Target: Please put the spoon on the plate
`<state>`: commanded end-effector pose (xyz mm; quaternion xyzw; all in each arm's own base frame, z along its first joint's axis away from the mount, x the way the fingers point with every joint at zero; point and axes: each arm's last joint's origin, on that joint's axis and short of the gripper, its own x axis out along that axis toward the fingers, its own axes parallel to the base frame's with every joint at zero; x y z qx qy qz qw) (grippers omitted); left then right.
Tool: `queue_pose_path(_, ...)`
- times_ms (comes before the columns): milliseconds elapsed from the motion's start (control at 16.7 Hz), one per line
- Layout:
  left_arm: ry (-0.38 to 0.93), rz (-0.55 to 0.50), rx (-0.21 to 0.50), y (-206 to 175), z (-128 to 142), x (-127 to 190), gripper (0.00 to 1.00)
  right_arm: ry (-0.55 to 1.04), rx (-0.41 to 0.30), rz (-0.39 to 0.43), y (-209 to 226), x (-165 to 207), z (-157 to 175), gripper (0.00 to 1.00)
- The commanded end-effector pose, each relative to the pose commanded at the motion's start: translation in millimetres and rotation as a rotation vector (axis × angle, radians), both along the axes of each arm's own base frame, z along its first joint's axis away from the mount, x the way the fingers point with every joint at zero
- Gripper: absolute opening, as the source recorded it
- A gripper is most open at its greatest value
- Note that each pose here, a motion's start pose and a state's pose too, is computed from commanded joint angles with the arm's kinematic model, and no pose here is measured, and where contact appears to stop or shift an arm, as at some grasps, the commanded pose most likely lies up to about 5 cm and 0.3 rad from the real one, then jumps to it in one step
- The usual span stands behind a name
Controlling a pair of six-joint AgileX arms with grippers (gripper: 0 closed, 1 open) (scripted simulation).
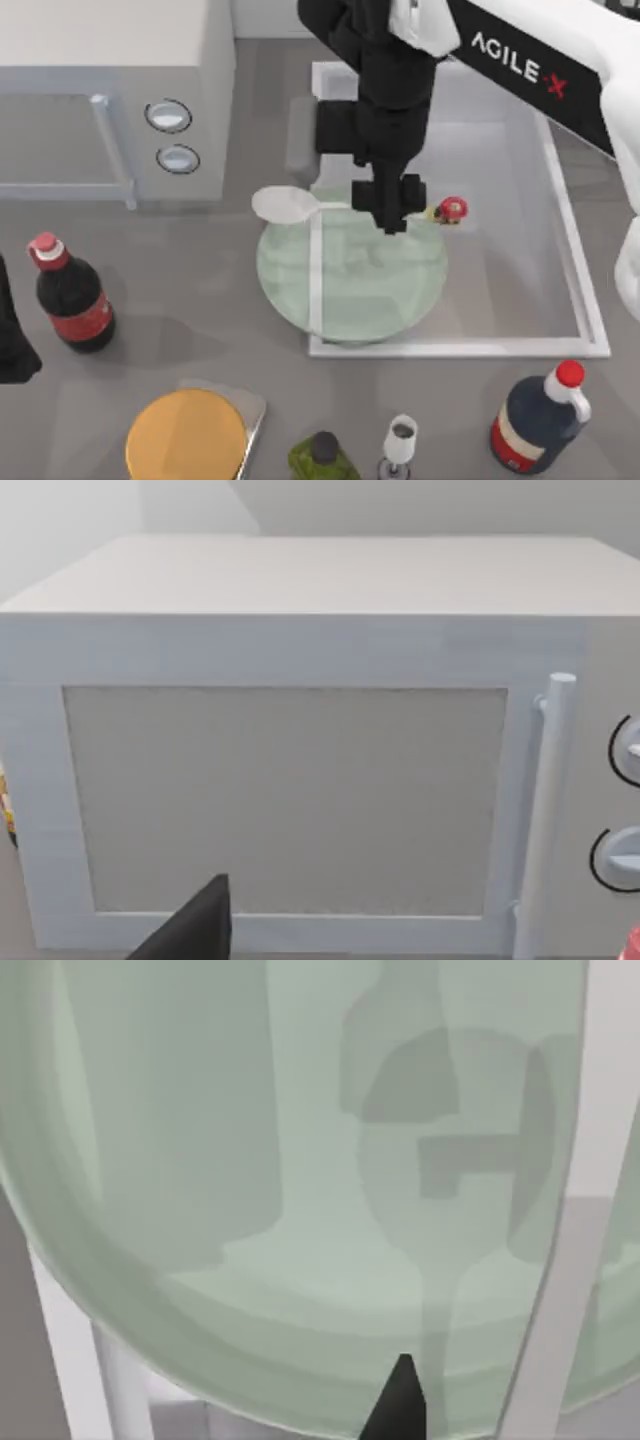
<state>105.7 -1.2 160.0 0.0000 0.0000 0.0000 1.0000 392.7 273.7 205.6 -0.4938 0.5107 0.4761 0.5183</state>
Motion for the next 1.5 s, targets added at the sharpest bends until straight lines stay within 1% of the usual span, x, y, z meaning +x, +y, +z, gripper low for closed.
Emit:
queue_pose_path(300, 0.0, 0.0, 0.0, 0, 0, 0, 1.0, -0.014, -0.012, -0.049, -16, 1, 13, 0.0)
queue_pose_path(600, 0.0, 0.0, 0.0, 0, 0, 0, 1.0, -0.027, 0.013, -0.03, -13, 2, 8, 0.0)
queue_pose_path(780, 0.0, 0.0, 0.0, 0, 0, 0, 1.0, -0.036, 0.037, 0.006, -2, 2, -4, 0.0)
queue_pose_path(1020, 0.0, 0.0, 0.0, 0, 0, 0, 1.0, -0.032, 0.055, 0.059, 16, 1, -31, 0.0)
queue_pose_path(1320, 0.0, 0.0, 0.0, 0, 0, 0, 1.0, 0.017, 0.034, 0.093, 27, -3, -70, 0.0)
queue_pose_path(1500, 0.0, 0.0, 0.0, 0, 0, 0, 1.0, 0.017, 0.034, 0.093, 27, -3, -70, 0.0)
